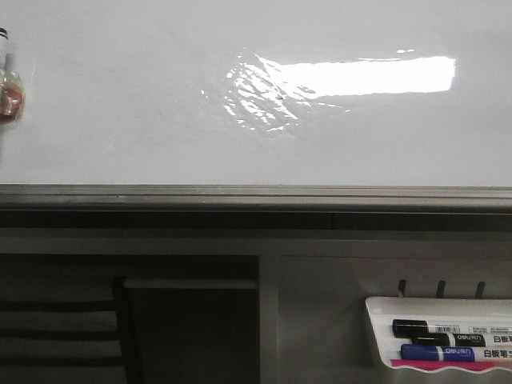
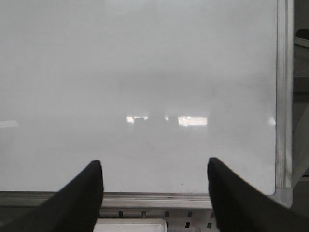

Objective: Write number 7 on whiteboard

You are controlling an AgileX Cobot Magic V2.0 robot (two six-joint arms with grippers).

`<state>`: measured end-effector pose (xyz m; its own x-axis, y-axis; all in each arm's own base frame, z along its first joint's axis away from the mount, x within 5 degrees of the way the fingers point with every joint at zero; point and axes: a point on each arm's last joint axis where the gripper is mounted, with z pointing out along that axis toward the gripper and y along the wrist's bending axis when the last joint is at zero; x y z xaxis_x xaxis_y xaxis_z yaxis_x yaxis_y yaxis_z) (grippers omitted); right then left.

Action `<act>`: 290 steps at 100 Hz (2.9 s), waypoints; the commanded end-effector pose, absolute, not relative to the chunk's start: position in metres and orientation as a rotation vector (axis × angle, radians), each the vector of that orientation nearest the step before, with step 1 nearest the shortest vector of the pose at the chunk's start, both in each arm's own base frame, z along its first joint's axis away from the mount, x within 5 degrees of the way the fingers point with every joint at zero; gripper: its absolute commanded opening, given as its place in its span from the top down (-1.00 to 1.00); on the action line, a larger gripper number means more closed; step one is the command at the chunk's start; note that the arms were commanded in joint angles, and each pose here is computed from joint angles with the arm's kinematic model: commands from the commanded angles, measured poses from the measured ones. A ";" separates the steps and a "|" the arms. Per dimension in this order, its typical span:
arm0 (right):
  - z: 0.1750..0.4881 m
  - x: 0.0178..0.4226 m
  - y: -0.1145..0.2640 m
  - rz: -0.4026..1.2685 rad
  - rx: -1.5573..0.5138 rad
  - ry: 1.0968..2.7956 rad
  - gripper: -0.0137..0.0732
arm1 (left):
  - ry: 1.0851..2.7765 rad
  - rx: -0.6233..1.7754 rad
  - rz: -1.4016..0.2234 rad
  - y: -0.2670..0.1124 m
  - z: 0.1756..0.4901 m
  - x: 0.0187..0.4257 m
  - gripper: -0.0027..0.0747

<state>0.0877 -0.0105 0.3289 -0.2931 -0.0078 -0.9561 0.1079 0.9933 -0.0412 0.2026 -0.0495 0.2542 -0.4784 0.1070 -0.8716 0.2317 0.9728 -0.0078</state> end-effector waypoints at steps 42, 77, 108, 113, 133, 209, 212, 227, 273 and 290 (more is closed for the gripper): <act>0.337 0.092 -0.010 -0.117 0.056 1.797 -0.28 | 1.954 0.229 -0.175 -0.064 0.247 0.256 0.08; 0.337 0.092 -0.010 -0.117 0.056 1.798 -0.28 | 1.997 0.233 -0.169 -0.066 0.248 0.262 0.75; 0.336 0.092 -0.010 -0.118 0.057 1.804 -0.28 | 2.028 0.253 -0.156 -0.066 0.249 0.261 0.98; 0.338 0.090 -0.011 -0.122 0.064 1.816 -0.28 | 2.071 0.291 -0.131 -0.066 0.253 0.260 0.98; 0.354 0.091 -0.012 -0.126 0.093 1.992 -0.27 | 2.257 0.433 -0.003 -0.061 0.279 0.250 0.98; 0.365 0.155 0.104 0.424 -1.249 1.966 0.06 | 1.757 1.678 -0.546 -0.198 0.349 0.165 0.98; 0.365 0.156 0.109 0.432 -1.272 1.951 0.06 | 1.752 1.691 -0.551 -0.201 0.347 0.164 0.98; 0.366 0.160 0.125 0.494 -1.341 1.912 0.06 | 1.739 1.739 -0.570 -0.212 0.342 0.160 0.98; 0.360 0.173 0.150 0.618 -1.391 1.838 0.06 | 1.737 1.740 -0.571 -0.214 0.341 0.161 0.98; 0.361 0.173 0.152 0.638 -1.413 1.791 0.06 | 1.737 1.740 -0.571 -0.214 0.341 0.161 0.98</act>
